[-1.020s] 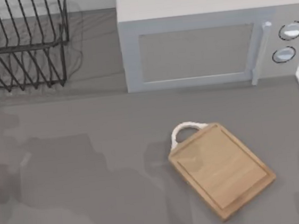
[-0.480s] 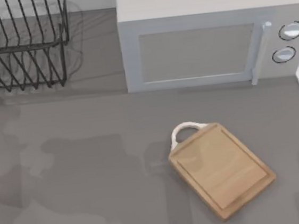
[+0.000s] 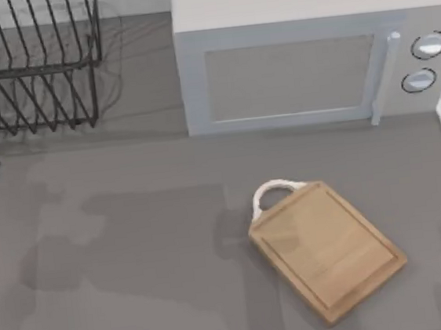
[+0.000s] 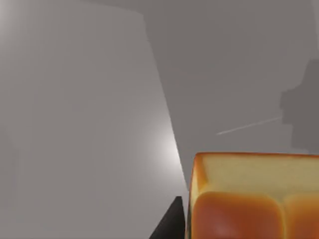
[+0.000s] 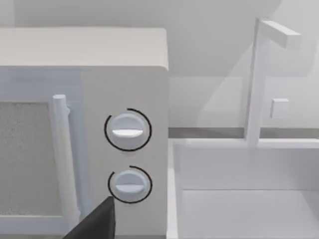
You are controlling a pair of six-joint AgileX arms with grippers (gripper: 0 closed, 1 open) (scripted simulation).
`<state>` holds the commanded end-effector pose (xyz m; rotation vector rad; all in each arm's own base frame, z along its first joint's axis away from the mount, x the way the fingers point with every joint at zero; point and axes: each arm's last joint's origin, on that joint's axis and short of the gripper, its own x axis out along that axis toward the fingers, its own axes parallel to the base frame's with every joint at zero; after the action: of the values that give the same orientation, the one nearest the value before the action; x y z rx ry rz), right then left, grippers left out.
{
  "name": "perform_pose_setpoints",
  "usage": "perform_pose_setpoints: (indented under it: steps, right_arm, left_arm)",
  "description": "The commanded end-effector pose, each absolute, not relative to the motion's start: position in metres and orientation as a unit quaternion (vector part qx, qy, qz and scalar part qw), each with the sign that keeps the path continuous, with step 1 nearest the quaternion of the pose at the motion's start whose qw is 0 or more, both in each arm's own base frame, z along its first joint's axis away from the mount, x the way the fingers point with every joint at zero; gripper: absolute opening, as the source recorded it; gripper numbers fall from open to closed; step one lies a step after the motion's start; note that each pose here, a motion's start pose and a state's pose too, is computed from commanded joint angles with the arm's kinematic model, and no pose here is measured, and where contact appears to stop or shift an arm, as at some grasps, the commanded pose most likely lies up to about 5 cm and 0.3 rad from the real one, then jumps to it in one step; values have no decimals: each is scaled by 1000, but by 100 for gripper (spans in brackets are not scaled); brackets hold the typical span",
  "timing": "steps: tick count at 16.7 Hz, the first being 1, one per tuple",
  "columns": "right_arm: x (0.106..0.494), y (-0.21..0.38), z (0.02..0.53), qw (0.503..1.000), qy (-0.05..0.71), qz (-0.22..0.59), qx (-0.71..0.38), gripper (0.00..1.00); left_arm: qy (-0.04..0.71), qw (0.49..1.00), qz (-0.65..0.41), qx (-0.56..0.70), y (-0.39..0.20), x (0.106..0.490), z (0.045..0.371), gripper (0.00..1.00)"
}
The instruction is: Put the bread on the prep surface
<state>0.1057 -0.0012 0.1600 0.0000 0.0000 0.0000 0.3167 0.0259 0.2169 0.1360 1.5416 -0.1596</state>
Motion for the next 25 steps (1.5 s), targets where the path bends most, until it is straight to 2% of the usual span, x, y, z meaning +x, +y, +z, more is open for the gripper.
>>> perform_pose_setpoints:
  steps: [6,14,17,20,25]
  right_arm:
    - [106,-1,160,1000,0,0,0,100]
    - [106,-1,160,1000,0,0,0,100]
    - [106,-1,160,1000,0,0,0,100]
    - [106,-1,160,1000,0,0,0,100]
    - [106,-1,160,1000,0,0,0,100]
  left_arm:
    - [729,683,14,-48,-45,331,212,0]
    - [769,559,254,-179,-170,324,179,0]
    - [741,525,362,-211,-217,317,165,0]
    - [687,512,450,-251,-262,309,153,0]
    - [580,514,521,-358,-324,299,154,0]
